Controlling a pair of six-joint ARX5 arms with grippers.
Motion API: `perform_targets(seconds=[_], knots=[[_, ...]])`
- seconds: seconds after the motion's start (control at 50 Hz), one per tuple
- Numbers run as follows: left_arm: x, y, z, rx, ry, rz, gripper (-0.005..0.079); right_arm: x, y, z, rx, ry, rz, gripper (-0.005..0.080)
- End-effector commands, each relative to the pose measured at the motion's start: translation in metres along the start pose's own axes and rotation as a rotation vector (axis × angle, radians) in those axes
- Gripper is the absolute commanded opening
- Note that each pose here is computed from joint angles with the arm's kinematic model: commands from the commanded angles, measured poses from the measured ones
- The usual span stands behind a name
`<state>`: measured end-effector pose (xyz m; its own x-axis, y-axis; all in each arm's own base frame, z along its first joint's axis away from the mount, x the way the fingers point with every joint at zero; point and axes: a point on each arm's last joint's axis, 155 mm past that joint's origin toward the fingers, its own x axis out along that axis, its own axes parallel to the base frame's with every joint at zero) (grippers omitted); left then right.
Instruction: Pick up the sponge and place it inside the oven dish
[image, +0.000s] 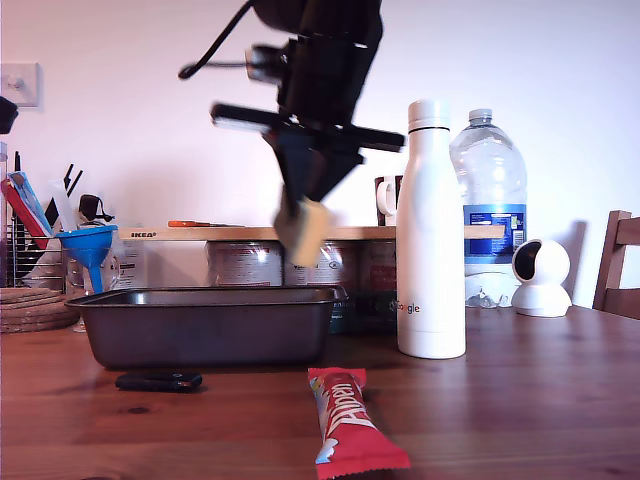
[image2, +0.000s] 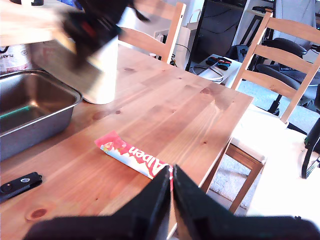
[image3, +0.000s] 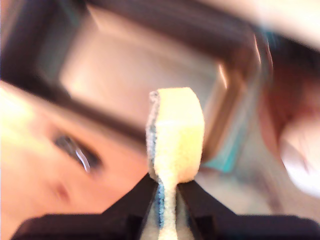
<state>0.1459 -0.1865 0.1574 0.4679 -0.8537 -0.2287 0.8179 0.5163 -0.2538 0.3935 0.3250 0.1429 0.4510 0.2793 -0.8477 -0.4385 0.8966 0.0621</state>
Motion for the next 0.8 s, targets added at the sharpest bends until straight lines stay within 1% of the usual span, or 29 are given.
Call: perform_targets(seconds=[0.0, 0.24, 0.3, 0.34, 0.38, 0.44, 0.48, 0.5, 0.54, 0.78], knots=[[0.002, 0.001, -0.006, -0.004, 0.01, -0.003, -0.0024, 0.0, 0.004, 0.008, -0.006, -0.037, 0.014, -0.001], [0.002, 0.001, -0.006, -0.004, 0.01, -0.002, -0.0024, -0.002, 0.009, 0.026, -0.021, -0.109, 0.034, -0.001], [0.002, 0.001, -0.006, -0.004, 0.01, -0.002, -0.0024, -0.002, 0.01, 0.029, -0.024, -0.121, 0.037, 0.0009], [0.002, 0.001, -0.006, -0.004, 0.01, -0.002, -0.0024, -0.002, 0.011, 0.029, -0.024, -0.122, 0.04, 0.0058], [0.002, 0.001, -0.006, -0.004, 0.01, -0.003, -0.0024, -0.002, 0.011, 0.029, -0.024, -0.119, 0.044, 0.0153], [0.002, 0.001, -0.006, -0.004, 0.01, -0.002, -0.0024, -0.002, 0.01, 0.028, -0.024, -0.116, 0.038, 0.0321], [0.002, 0.001, -0.006, -0.004, 0.01, -0.002, -0.0024, -0.002, 0.008, 0.029, -0.024, -0.12, 0.027, 0.0395], [0.002, 0.001, -0.006, -0.004, 0.01, -0.003, -0.0024, -0.001, 0.008, 0.029, -0.024, -0.122, 0.023, 0.0417], [0.002, 0.001, -0.006, -0.004, 0.01, -0.003, -0.0024, -0.001, 0.006, 0.03, -0.022, -0.126, 0.014, 0.0429], [0.002, 0.001, -0.006, -0.004, 0.01, -0.003, -0.0024, -0.002, 0.001, 0.036, -0.019, -0.152, -0.013, 0.0434]])
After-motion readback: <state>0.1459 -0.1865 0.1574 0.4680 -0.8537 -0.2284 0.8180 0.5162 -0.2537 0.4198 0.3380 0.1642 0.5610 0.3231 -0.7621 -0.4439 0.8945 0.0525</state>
